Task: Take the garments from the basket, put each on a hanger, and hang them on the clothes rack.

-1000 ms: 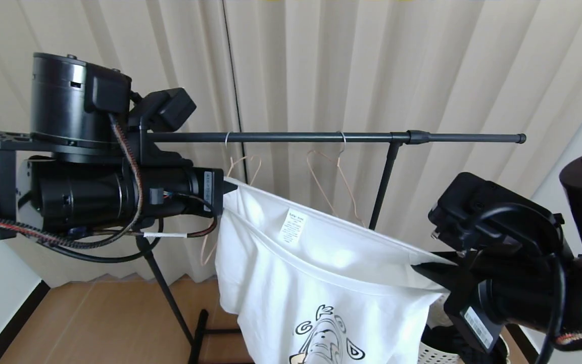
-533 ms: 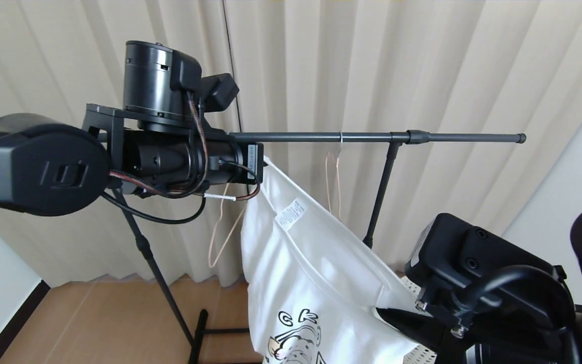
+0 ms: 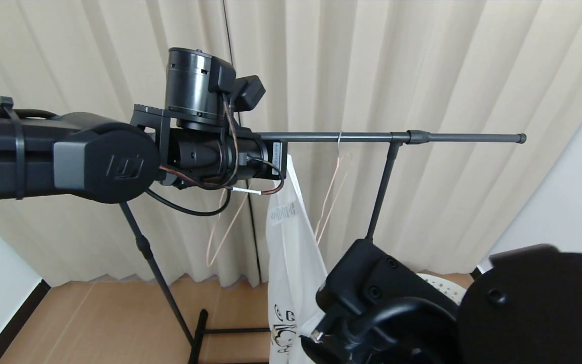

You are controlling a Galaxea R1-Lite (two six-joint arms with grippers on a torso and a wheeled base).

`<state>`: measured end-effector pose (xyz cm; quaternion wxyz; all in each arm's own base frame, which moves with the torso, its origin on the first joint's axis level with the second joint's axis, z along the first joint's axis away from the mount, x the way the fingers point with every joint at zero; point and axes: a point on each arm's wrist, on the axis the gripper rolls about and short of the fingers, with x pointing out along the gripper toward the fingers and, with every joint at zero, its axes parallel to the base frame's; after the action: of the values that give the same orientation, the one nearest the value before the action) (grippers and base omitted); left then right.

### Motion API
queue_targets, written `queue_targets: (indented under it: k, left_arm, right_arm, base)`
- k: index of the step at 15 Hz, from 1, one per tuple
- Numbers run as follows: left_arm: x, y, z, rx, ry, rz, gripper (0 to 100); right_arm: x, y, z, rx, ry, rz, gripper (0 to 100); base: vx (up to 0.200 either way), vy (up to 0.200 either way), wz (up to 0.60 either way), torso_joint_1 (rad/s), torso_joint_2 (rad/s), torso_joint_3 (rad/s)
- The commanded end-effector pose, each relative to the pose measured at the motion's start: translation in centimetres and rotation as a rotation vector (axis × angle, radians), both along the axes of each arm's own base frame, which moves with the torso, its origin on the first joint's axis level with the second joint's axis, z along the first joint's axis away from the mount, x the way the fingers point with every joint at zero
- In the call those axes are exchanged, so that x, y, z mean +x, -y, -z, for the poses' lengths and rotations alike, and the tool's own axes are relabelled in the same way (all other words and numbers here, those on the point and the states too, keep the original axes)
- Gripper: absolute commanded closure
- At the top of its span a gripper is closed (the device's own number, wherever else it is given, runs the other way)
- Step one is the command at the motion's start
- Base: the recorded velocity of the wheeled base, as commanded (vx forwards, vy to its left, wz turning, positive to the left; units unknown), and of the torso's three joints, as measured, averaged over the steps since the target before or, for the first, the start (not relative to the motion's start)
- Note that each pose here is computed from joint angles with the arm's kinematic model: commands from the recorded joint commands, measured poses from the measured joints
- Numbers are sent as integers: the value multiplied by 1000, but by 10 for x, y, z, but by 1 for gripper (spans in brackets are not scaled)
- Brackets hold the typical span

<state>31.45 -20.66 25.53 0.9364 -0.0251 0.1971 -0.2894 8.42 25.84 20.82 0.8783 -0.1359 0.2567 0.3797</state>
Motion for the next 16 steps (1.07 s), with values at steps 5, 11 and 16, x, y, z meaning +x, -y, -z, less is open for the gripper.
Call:
queue_targets:
  k: [5,11,16]
  left_arm:
    - [0,11,1,-5,3,25,100]
    - [0,-2,-2,4,0,-15,100]
    - [-30,-37,-22,48,-66,-52,100]
  right_arm:
    - [2,-21,11,18,-37,18,100]
    - [25,-1,10,-34,13,101,100]
    - [74,36,6,-107,88,264,100]
  base:
    - [0,0,0,0,0,0]
    - [0,0,0,0,0,0]
    - [0,0,0,0,0,0]
